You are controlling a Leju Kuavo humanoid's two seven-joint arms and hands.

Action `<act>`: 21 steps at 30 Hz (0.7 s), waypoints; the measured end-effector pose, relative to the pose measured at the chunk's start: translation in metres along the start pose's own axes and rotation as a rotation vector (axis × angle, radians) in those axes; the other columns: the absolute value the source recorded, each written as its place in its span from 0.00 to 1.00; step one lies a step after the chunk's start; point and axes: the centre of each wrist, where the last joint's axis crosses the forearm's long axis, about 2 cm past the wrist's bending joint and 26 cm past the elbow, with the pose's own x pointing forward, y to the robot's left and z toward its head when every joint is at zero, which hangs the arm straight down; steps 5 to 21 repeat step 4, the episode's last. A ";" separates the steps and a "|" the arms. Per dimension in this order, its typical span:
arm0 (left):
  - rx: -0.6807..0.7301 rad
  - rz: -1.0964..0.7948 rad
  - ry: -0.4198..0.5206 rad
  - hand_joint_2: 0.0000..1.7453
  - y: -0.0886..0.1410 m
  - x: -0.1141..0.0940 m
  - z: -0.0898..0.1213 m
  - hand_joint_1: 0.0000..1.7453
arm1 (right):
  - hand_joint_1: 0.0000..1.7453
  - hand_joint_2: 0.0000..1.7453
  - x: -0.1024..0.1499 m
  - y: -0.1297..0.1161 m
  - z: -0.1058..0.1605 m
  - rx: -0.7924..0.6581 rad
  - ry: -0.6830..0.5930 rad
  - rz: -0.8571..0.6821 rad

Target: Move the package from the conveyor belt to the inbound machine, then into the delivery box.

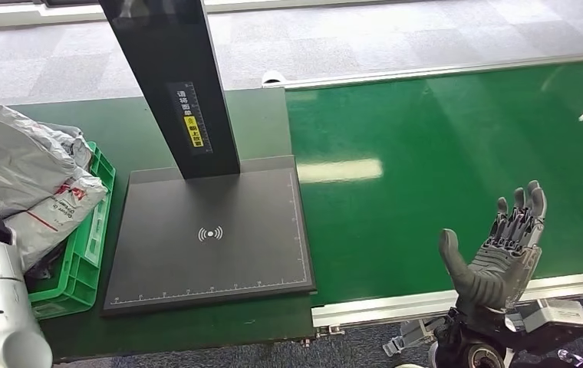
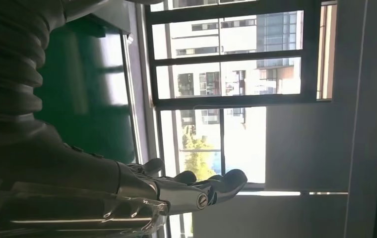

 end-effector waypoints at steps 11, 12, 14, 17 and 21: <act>-0.196 0.193 0.072 1.00 -0.017 -0.005 0.082 0.00 | 0.00 1.00 -0.009 0.006 0.001 0.071 0.097 -0.109; -0.196 0.193 0.072 1.00 -0.017 -0.005 0.082 0.00 | 0.00 1.00 -0.009 0.006 0.001 0.071 0.097 -0.109; -0.196 0.193 0.072 1.00 -0.017 -0.005 0.082 0.00 | 0.00 1.00 -0.009 0.006 0.001 0.071 0.097 -0.109; -0.196 0.193 0.072 1.00 -0.017 -0.005 0.082 0.00 | 0.00 1.00 -0.009 0.006 0.001 0.071 0.097 -0.109; -0.196 0.193 0.072 1.00 -0.017 -0.005 0.082 0.00 | 0.00 1.00 -0.009 0.006 0.001 0.071 0.097 -0.109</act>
